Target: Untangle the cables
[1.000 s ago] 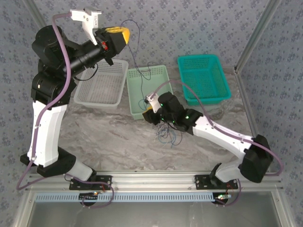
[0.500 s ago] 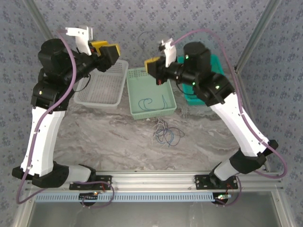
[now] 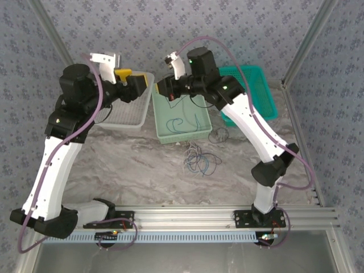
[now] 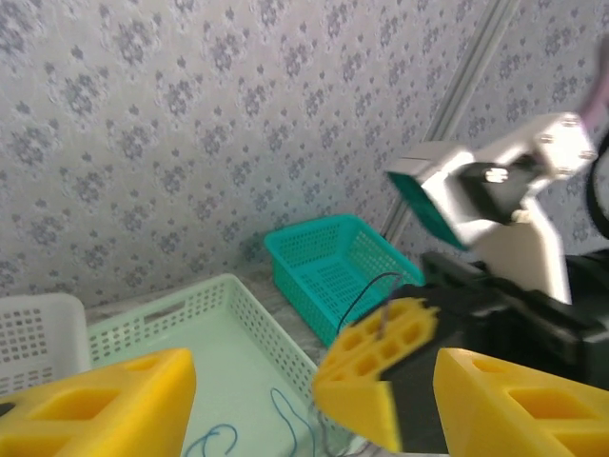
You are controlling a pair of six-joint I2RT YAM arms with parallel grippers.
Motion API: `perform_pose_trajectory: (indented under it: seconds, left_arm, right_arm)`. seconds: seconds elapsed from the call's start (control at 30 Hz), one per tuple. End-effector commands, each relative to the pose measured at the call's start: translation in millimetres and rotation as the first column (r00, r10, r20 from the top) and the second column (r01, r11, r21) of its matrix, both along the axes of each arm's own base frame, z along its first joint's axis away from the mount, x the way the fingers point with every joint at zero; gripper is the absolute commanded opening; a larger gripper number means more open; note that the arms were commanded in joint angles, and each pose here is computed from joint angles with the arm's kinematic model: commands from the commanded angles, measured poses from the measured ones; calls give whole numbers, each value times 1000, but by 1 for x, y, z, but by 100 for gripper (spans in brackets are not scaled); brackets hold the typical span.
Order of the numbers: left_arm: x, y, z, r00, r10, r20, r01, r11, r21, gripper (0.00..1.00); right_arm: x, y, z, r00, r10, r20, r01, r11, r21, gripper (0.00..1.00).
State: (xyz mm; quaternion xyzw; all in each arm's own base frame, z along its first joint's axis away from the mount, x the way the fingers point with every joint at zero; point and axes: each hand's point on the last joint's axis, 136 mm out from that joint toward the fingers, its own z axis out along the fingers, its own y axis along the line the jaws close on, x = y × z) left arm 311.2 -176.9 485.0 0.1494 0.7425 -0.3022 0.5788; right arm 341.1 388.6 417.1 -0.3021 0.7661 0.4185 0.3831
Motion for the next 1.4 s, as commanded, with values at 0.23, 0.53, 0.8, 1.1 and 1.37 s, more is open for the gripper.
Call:
perform_pose_trajectory:
  seconds: [0.23,0.53,0.8,1.1,1.37]
  left_arm:
    - [-1,19,-51,998,12,-60,-15,999,-53,64]
    - [-10,-7,-93,973,-228,-41,226,973,-45,65]
    - [-14,-84,-158,905,-414,-99,424,898,116,64]
    - [20,-117,-197,919,-386,-85,395,906,153,62]
    - [38,-147,-185,917,-400,1,397,911,111,60]
  right_arm:
    - [-10,18,52,995,96,17,-97,986,133,0]
    - [-40,5,106,989,134,63,-145,963,227,0]
    - [-55,-5,112,991,121,55,-130,967,217,0]
    - [-64,-19,120,994,90,57,-100,970,221,0]
    - [-72,-27,122,994,92,56,-102,969,226,0]
